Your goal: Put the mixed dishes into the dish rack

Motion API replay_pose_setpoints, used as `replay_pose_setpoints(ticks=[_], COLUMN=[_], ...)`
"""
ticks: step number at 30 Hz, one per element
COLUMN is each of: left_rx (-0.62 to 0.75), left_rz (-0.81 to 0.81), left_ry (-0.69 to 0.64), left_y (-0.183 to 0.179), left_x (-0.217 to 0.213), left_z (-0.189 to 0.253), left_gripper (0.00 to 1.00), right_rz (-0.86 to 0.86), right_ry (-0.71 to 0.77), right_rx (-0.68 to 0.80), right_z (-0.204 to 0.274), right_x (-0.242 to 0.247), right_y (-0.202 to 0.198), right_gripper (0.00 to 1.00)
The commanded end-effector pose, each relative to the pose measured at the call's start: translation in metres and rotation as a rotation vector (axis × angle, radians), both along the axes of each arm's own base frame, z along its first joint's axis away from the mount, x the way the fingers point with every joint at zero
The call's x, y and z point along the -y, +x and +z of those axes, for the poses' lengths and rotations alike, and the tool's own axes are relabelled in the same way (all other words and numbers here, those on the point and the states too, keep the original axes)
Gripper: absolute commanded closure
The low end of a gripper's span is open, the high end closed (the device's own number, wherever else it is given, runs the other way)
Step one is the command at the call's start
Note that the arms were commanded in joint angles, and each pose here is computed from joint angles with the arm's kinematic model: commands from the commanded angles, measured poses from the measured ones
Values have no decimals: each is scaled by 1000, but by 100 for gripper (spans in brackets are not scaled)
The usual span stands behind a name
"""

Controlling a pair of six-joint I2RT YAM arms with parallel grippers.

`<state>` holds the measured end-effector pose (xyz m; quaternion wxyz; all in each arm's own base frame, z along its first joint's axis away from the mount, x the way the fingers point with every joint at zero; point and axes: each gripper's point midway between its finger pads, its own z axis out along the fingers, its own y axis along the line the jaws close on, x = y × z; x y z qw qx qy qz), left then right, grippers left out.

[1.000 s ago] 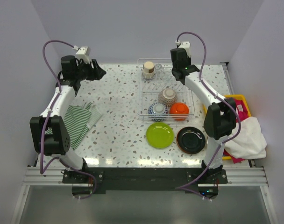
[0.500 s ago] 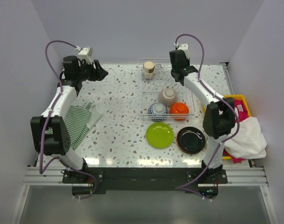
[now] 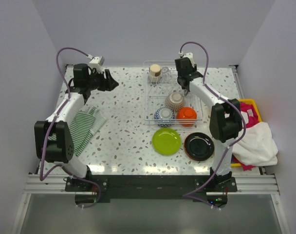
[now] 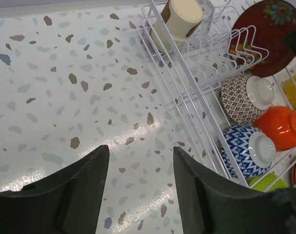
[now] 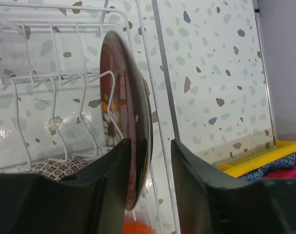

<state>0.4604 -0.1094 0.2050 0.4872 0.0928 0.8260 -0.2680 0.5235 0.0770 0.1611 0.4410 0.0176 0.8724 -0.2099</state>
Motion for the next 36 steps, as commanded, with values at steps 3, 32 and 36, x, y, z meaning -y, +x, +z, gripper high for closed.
replay_pose_setpoints(ticks=[3,32,36], left_rx=[32,-453,-514], left_rz=[-53,-116,-106], left_ry=[-35,-362,-352], left_y=[-19,-235,-236], left_x=[10,118,131], left_z=[19,-122,-131], left_gripper=[40,41,41], right_rz=[12,588,590], right_ry=[43,245,251], right_rx=[91,-103,-98], right_z=[52,99,90], right_x=[4,-24,-21], right_y=[-9,-206,-217], right_gripper=[40,28,27])
